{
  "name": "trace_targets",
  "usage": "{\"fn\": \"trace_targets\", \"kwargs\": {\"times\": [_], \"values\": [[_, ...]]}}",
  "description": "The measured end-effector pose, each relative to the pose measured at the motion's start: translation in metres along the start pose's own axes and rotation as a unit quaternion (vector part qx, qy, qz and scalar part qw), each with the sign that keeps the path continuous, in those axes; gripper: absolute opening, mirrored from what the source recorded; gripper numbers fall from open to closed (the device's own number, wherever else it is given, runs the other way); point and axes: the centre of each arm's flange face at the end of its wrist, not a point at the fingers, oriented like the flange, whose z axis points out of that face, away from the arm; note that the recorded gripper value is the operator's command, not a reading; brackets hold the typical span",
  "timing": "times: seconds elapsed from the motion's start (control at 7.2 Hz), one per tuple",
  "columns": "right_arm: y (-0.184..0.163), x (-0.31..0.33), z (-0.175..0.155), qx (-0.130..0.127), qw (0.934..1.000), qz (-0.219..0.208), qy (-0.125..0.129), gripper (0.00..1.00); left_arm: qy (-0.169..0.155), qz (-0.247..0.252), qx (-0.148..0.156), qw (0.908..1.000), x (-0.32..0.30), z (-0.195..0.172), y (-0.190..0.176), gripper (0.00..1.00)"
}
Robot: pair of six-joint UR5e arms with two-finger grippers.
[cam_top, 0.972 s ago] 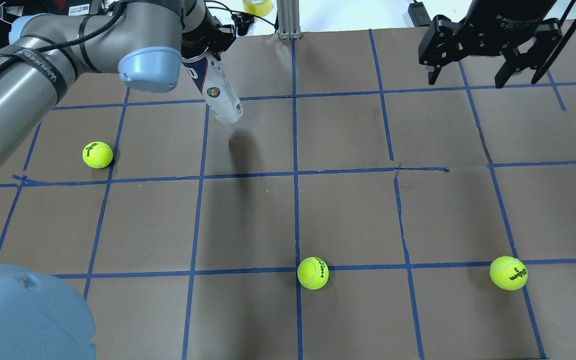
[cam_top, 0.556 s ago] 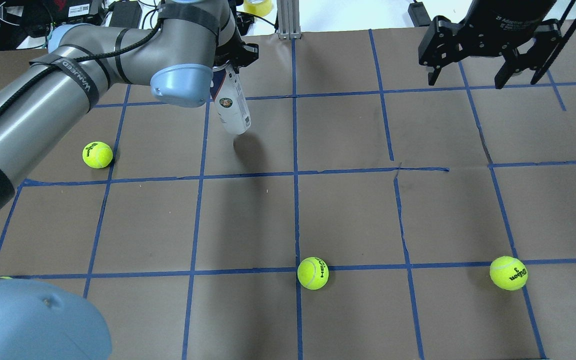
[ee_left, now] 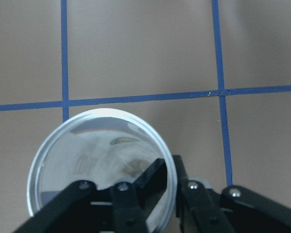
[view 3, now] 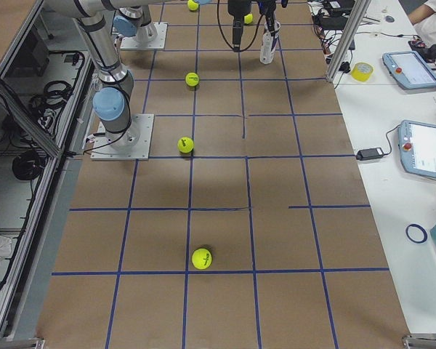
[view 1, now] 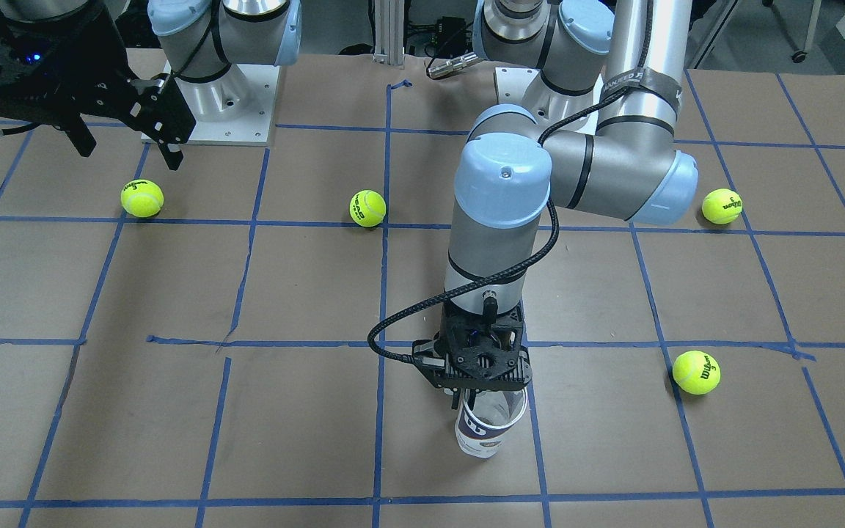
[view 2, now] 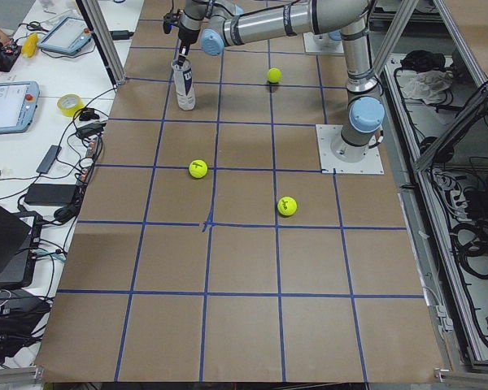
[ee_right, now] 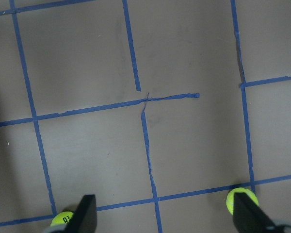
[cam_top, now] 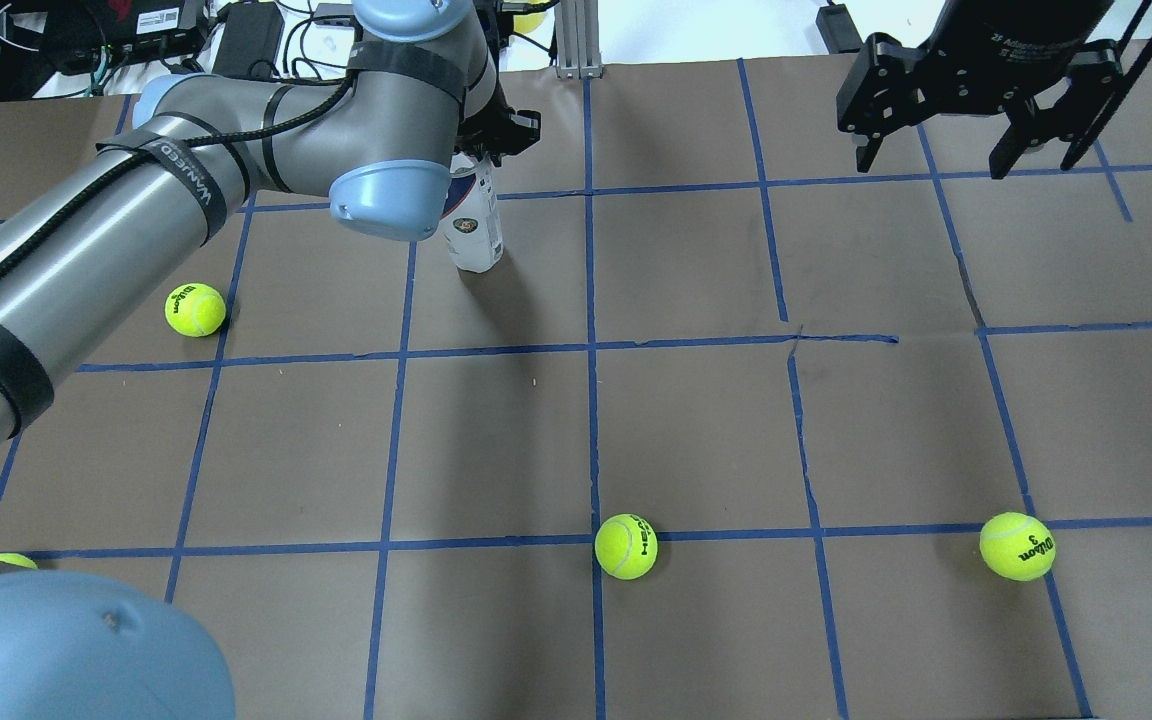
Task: Lift up tennis ball bucket
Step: 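Lift the tube with the left gripper and tilt it upright, then set the tube upright on the table and open the left gripper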
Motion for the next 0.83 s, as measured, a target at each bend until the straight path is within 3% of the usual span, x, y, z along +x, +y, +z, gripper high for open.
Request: {"fn": "trace_targets", "kwargs": {"times": [0.42,0.83], "values": [[0.0,0.0,0.001,-0.001,1.0,0.002,0.0,1.0,0.009,-0.003,0.001,1.0,0.0,-0.02,-0.004,1.0],[0.0,0.0,0.001,-0.001,1.0,0.005,0.0,1.0,-0.006,-0.02,-0.051,0.9985,-0.039,-0.11,-0.028,1.0]]}}
